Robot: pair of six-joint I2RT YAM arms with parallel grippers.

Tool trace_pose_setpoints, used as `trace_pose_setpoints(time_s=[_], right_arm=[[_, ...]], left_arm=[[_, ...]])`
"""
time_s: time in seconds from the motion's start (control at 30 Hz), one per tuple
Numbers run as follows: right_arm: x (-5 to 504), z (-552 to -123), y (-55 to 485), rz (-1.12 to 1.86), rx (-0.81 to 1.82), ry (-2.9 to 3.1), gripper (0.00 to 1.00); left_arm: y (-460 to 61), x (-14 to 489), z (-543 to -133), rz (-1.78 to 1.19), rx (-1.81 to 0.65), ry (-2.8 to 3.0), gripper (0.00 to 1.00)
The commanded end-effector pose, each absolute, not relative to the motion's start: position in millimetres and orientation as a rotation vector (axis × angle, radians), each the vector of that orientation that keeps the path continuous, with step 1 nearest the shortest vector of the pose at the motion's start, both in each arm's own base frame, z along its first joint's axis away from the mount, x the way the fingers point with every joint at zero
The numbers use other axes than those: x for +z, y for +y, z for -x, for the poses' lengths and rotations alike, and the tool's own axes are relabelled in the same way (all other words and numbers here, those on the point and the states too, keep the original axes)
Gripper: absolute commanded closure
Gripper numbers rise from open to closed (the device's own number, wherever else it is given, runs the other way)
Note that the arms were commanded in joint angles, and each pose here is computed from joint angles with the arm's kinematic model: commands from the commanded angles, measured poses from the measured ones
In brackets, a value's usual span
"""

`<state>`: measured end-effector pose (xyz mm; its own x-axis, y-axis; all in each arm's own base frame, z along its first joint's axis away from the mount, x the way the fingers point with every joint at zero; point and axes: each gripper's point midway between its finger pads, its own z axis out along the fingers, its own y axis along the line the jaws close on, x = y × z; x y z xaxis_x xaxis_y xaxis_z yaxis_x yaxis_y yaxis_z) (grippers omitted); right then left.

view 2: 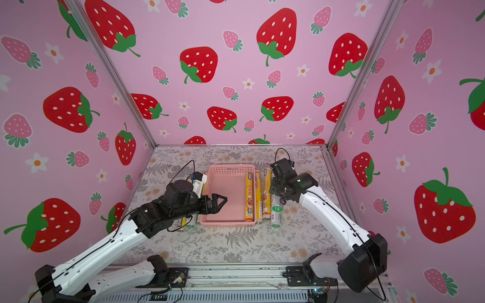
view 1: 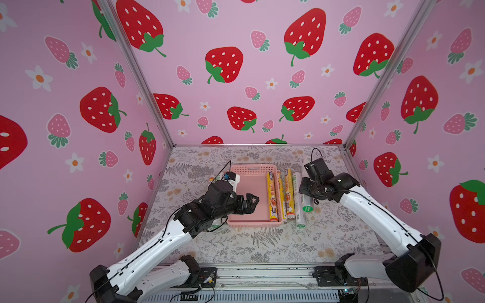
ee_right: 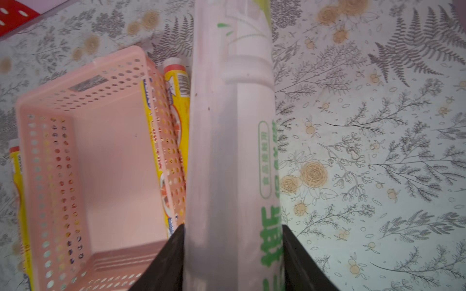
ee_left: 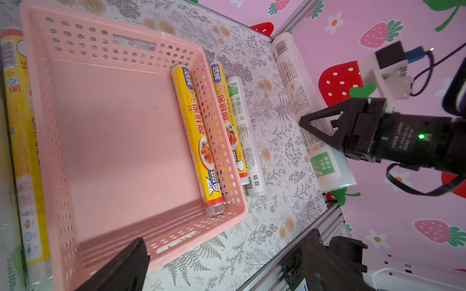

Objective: Put the plastic wrap into the basket
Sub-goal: Pick up the plastic wrap from the center of the board, then place the plastic wrap in the basket.

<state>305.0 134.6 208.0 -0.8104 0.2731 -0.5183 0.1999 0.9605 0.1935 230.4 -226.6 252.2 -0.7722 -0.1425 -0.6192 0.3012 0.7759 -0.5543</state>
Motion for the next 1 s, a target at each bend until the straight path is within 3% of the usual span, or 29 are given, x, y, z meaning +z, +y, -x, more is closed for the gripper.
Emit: trace_pose_setpoints(time_s=[0.0,0.4,0.97], right_arm=[[214.5,-305.4,157.2,-0.326,0.189,2.533,0.63],[193.9,-301.4,276.7,-0.217,0.335,2.503,0.64],[141.5,-318.9,312.8,-0.239,0.281,2.515,0.65]], left_arm=[[-210.8,247.7,-226.0,-0.093,-0.850,2.298,0.00],[-147.0,194.2,-221.5,0.182,-0.757,2.360,0.00],[-160.3,183.4,-222.3,0.165,-0.861,2.390,0.00]])
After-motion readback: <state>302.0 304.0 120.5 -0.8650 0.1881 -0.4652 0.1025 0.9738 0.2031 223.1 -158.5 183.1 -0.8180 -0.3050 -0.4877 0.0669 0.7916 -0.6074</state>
